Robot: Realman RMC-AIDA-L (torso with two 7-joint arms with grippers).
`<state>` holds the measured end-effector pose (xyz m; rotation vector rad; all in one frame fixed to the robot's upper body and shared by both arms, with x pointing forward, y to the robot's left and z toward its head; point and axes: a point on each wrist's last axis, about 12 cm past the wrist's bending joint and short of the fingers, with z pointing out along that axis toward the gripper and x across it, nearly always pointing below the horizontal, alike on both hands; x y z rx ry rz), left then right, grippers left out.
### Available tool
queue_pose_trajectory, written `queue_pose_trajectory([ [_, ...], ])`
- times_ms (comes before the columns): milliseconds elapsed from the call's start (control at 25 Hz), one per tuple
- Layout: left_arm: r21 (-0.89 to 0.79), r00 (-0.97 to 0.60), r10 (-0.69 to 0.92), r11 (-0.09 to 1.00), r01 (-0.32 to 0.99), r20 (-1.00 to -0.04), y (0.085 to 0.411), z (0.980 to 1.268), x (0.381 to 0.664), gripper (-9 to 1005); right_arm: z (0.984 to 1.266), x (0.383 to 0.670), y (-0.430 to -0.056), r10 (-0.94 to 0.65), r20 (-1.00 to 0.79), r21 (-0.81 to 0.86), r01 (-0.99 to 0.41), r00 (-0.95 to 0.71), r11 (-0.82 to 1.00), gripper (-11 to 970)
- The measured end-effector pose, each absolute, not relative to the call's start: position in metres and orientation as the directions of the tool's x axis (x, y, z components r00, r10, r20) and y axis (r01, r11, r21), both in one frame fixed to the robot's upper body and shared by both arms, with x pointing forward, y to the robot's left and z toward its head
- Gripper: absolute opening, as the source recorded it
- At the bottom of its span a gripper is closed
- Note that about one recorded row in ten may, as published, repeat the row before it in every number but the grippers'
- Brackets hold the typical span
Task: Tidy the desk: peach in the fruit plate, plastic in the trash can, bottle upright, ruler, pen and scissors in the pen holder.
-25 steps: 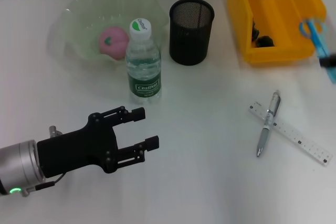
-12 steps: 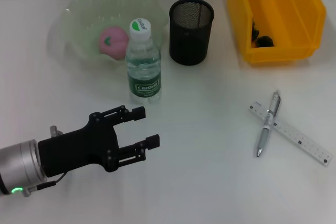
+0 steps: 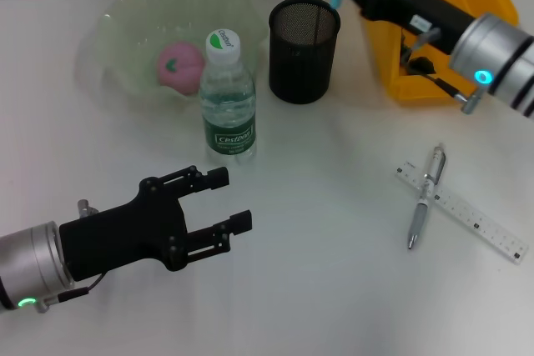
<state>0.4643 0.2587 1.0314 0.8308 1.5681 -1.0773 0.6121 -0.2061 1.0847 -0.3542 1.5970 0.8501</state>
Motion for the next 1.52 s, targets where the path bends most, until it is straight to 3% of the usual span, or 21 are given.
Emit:
queue_pose_trajectory([
  [600,-0.236,-0.25,-0.008,0.365,0.901,-0.968,0.259,1.03,0.463,711,1.086,0.62,-0.196,0.197,-0.952,0.303,-0.654,-0.232,0.693,246],
  [720,-0.237,-0.251,-0.009,0.365,0.9,-0.968,0.259,1.03,0.463,711,1.087,0.62,-0.196,0.205,-0.949,0.313,-0.653,-0.239,0.69,437],
  [920,-0.239,-0.254,-0.009,0.367,0.899,-0.967,0.26,1.029,0.461,711,1.092,0.62,-0.203,0.216,-0.94,0.34,-0.669,-0.264,0.661,535],
  [1040,-0.24,-0.254,-0.01,0.367,0.899,-0.967,0.26,1.029,0.461,711,1.097,0.619,-0.209,0.197,-0.937,0.346,-0.688,-0.288,0.638,539],
  [1320,-0.241,-0.255,-0.011,0.366,0.899,-0.967,0.26,1.03,0.461,711,1.146,0.607,-0.237,-0.148,-0.882,0.288,-0.761,-0.447,0.582,548],
  [1440,-0.243,-0.257,-0.011,0.366,0.898,-0.966,0.26,1.03,0.461,711,1.168,0.594,-0.249,-0.367,-0.728,0.266,-0.732,-0.579,0.627,577],
  [1520,-0.244,-0.259,-0.01,0.368,0.897,-0.966,0.26,1.029,0.461,711,1.172,0.589,-0.251,-0.422,-0.656,0.264,-0.713,-0.626,0.649,604],
])
